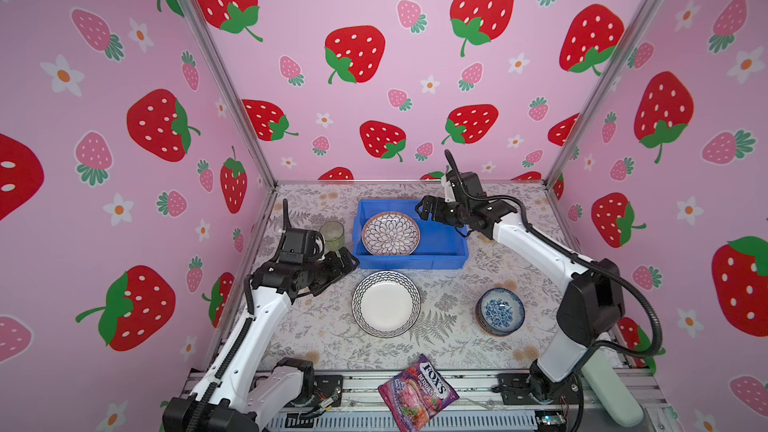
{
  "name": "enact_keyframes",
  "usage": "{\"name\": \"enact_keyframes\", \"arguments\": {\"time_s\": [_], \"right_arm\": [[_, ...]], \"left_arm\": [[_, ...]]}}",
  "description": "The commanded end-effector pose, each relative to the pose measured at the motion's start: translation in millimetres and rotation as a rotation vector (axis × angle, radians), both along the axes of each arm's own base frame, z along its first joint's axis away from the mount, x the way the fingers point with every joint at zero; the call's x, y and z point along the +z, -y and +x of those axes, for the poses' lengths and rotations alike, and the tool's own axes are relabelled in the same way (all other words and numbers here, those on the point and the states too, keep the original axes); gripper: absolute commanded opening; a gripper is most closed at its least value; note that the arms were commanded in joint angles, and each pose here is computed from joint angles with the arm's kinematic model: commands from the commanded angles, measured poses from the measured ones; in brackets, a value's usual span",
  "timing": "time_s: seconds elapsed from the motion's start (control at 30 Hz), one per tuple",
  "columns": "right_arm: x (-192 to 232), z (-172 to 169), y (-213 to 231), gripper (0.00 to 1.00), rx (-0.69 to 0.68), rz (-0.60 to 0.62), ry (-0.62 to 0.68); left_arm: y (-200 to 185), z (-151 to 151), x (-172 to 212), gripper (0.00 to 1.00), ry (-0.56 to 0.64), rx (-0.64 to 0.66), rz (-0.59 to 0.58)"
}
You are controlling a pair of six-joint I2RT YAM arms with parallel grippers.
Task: Place the mixed dishes into the plastic bin
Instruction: 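Move both grippers to the rim of the white zigzag plate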
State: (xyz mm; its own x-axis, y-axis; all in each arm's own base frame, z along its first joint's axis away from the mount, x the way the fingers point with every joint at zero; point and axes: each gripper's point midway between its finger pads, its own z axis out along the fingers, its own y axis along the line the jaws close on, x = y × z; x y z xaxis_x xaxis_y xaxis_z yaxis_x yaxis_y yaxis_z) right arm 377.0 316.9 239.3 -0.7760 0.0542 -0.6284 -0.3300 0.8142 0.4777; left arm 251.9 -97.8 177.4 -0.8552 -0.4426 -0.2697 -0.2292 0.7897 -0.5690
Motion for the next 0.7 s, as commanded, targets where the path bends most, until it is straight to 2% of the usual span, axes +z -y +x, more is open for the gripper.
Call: {"name": "enact_keyframes", "arguments": {"time_s": [0.0,0.2,0.4,0.67], "right_arm": [[-11,-35,13,0.99,0.076,-0.088,-0.023],[-29,-103,6,0.99,0.229,-0.083,-0.109],[-70,-164,0,0.96,0.287,-0.096,-0.214],[-124,-201,3,0.95,0.280,-0.098,-0.325]], "left_arm": [[-6,-23,-9,0.99,-0.060,-0.020,0.036],[-1,-40,-32,0.94,-0.104,-0.023,0.009],[17,-52,-61,0.92,-0.148,-0.047,-0.045],[35,-49,-81,0.90,-0.131,-0.084,-0.045]]}}
